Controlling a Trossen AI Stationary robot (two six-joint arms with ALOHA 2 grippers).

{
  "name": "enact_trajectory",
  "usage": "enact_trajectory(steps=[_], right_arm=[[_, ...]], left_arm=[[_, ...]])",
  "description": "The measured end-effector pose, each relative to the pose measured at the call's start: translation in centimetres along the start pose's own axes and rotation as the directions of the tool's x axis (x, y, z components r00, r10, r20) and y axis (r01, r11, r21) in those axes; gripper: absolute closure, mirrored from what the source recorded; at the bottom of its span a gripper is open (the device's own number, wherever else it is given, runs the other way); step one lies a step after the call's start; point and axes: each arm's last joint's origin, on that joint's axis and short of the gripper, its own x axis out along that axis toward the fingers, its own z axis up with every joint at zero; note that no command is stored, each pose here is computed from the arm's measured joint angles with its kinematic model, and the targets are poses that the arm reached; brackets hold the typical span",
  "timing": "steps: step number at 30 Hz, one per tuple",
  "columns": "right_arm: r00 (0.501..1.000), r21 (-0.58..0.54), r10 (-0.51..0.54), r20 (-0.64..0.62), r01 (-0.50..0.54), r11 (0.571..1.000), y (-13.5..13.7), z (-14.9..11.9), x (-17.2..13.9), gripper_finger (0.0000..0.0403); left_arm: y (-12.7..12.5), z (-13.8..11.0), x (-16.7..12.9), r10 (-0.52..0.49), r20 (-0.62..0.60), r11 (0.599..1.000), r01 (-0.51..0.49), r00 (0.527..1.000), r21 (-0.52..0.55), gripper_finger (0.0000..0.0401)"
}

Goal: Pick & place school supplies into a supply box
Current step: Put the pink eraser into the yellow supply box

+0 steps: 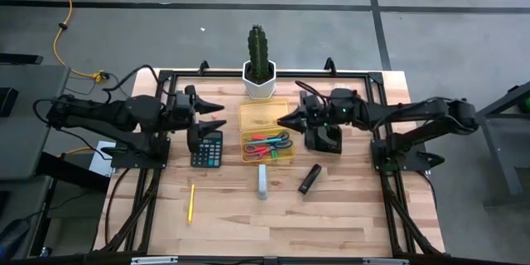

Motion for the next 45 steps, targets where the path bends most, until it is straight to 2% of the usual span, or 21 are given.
enact_trajectory(steps=[4,13,15,18,24,27,31,33,37,43,45], right_arm=[[1.000,-0.015,0.015,0.019,-0.014,1.000,0.0,0.9,0.4,0.0399],[1.000,-0.006,0.013,0.009,-0.013,1.000,0.0,0.8,0.4,0.0399],[1.000,0.000,0.007,-0.016,-0.007,1.000,0.0,0.6,0.4,0.0399],[0.991,0.038,-0.063,-0.116,0.068,0.997,-0.5,-0.7,0.7,0.0399],[0.885,0.148,-0.116,-0.451,0.202,0.968,-1.9,-6.5,2.9,0.0399],[0.818,0.168,-0.115,-0.563,0.250,0.954,-2.4,-9.6,4.1,0.0399],[0.751,0.202,-0.134,-0.647,0.337,0.919,-3.2,-12.5,5.1,0.0399],[0.725,0.215,-0.137,-0.675,0.371,0.903,-3.4,-13.2,5.1,0.0399],[0.704,0.212,-0.133,-0.697,0.380,0.900,-3.4,-13.5,5.0,0.0399],[0.629,0.204,-0.112,-0.769,0.408,0.890,-3.4,-14.2,4.2,0.0399],[0.626,0.203,-0.112,-0.772,0.410,0.889,-3.4,-14.3,4.2,0.0399]], left_arm=[[0.0,0.0,0.1,0.000,-0.001,1.000,0.000,1.000,0.001,0.0192],[0.0,0.0,0.1,0.000,-0.002,1.000,0.000,1.000,0.001,0.0192],[0.0,-0.1,0.1,0.001,-0.004,1.000,-0.001,1.000,0.002,0.0192],[0.0,-0.1,0.1,0.001,-0.004,1.000,-0.001,1.000,0.002,0.0192],[0.0,-0.1,0.1,0.013,-0.002,1.000,-0.013,1.000,0.003,0.0192],[0.0,-0.1,0.1,0.025,0.000,1.000,-0.025,1.000,0.018,0.0192],[0.1,-0.1,0.1,0.028,0.001,0.999,-0.028,1.000,0.018,0.0192],[0.1,-0.1,0.1,0.027,0.001,0.999,-0.027,1.000,0.018,0.0192],[0.1,-0.1,0.1,0.031,0.001,0.999,-0.031,1.000,0.020,0.0192],[0.1,-0.1,0.1,0.041,-0.004,0.999,-0.041,0.999,0.025,0.0192],[0.1,-0.1,0.1,0.053,-0.001,0.998,-0.053,0.999,0.025,0.0192]])
